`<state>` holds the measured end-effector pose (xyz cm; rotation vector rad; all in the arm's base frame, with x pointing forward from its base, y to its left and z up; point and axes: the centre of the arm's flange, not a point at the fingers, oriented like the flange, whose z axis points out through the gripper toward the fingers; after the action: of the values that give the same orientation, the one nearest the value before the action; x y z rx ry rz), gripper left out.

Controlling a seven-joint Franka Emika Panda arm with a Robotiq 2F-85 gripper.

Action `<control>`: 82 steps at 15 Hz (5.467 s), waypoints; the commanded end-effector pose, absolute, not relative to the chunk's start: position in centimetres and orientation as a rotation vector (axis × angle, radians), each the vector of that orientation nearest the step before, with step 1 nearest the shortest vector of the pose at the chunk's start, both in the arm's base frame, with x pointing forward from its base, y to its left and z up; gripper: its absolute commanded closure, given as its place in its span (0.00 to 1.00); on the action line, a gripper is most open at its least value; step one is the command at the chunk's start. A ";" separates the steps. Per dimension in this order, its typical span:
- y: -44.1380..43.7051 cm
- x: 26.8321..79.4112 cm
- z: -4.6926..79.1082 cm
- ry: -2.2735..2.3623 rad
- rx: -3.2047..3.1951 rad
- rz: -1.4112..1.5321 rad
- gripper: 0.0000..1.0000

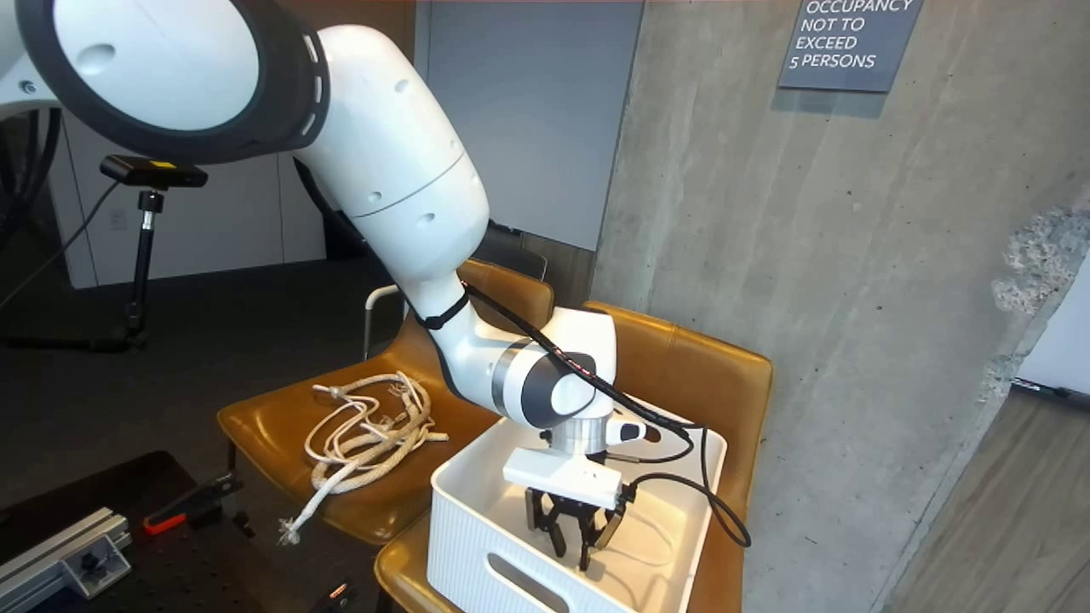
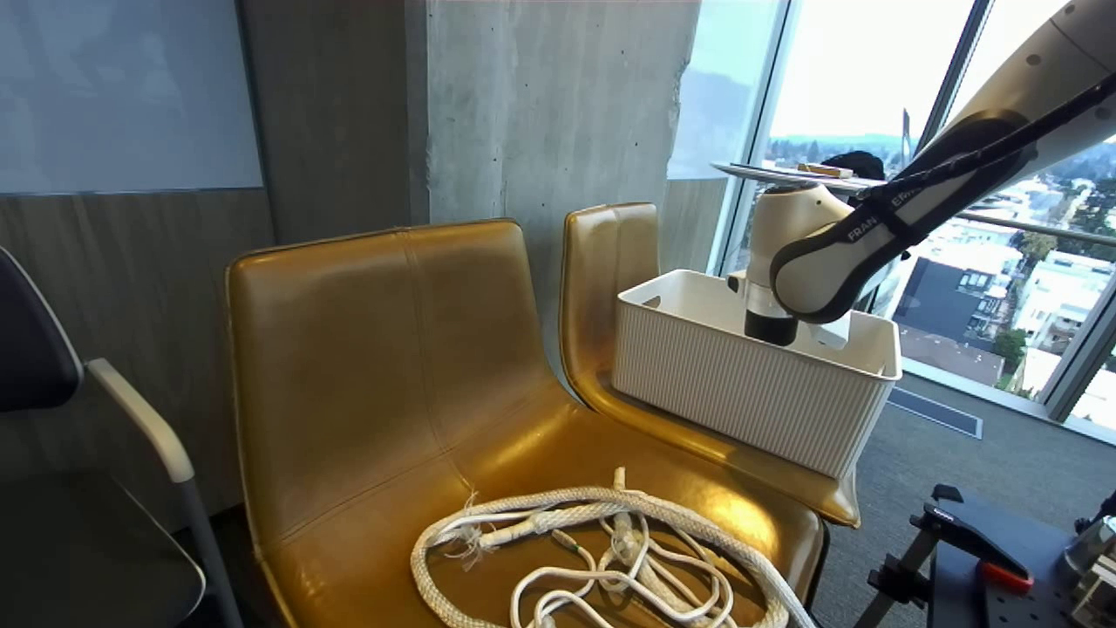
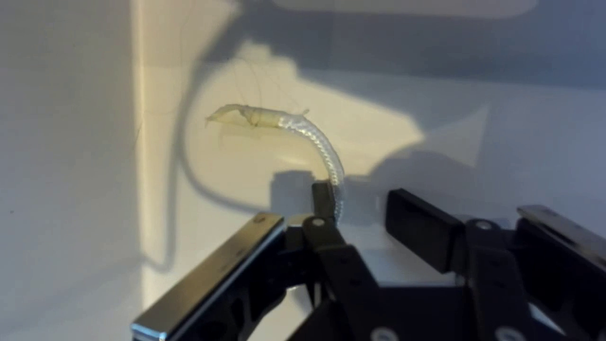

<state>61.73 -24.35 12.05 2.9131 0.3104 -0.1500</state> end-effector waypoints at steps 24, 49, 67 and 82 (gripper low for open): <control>-21.9 69.1 34.9 0.375 2.819 0.060 0.98; 17.6 54.2 37.1 0.895 2.854 0.260 0.98; 14.4 63.7 36.0 0.798 2.890 0.336 0.19; 14.1 64.7 35.6 0.790 2.895 0.325 0.09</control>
<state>64.69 14.09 35.64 2.8946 0.7896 0.3251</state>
